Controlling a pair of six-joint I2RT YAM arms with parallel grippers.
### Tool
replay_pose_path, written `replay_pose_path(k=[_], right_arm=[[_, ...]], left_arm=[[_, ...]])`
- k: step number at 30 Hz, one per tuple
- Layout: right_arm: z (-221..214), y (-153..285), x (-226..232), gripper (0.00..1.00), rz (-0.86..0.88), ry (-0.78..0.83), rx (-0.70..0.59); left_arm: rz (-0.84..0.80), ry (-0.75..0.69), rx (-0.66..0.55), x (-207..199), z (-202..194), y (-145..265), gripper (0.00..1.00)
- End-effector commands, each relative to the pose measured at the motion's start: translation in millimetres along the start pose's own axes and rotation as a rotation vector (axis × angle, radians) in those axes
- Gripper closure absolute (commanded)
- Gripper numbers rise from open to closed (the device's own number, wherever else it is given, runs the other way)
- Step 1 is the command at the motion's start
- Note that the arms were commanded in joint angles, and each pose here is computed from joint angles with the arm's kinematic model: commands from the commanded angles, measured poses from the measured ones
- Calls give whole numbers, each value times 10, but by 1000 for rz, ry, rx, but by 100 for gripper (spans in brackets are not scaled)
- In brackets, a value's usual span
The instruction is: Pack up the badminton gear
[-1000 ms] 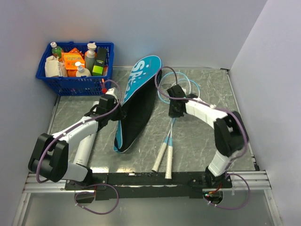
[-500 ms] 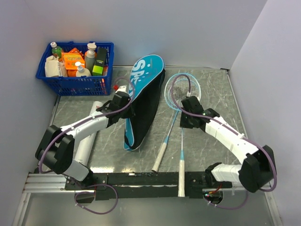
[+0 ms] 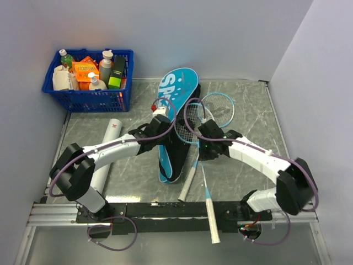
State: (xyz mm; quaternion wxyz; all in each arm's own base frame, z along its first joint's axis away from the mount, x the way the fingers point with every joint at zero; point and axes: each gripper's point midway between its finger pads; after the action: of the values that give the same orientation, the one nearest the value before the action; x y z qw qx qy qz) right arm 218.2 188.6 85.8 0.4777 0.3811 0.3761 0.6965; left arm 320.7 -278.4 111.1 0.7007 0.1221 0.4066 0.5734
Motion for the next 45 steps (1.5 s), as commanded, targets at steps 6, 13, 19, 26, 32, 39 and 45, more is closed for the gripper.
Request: replay_pose_path(k=[6, 13, 19, 26, 32, 39, 45], right_arm=[[707, -267, 484, 100, 122, 55, -54], [1247, -599, 455, 100, 91, 16, -106], [1776, -847, 481, 100, 86, -45, -201], [2071, -935, 546, 94, 93, -58, -251], [1771, -709, 446, 52, 87, -48, -237], [1176, -219, 263, 41, 83, -44, -212], [482, 118, 255, 40, 136, -48, -143]], left_arm=[[-38, -10, -29, -149, -223, 288, 99], [-38, -6, 4, 49, -450, 478, 99], [-53, -13, 48, 110, -613, 538, 99], [-44, -34, 61, 139, -672, 483, 99], [-26, -61, 58, 131, -669, 393, 99], [-23, -77, 59, 61, -662, 274, 99], [-24, -80, 54, 11, -639, 225, 99]])
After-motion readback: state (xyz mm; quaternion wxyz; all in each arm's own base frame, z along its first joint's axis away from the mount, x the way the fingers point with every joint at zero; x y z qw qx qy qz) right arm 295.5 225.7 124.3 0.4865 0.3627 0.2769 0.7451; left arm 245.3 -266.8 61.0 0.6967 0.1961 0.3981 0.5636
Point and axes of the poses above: each gripper's point midway between its finger pads, its own y axis back along the fingers, its own x axis along the line the jaws close on, z = x × y, and after that the axes turned 10 degrees about y, right-handed
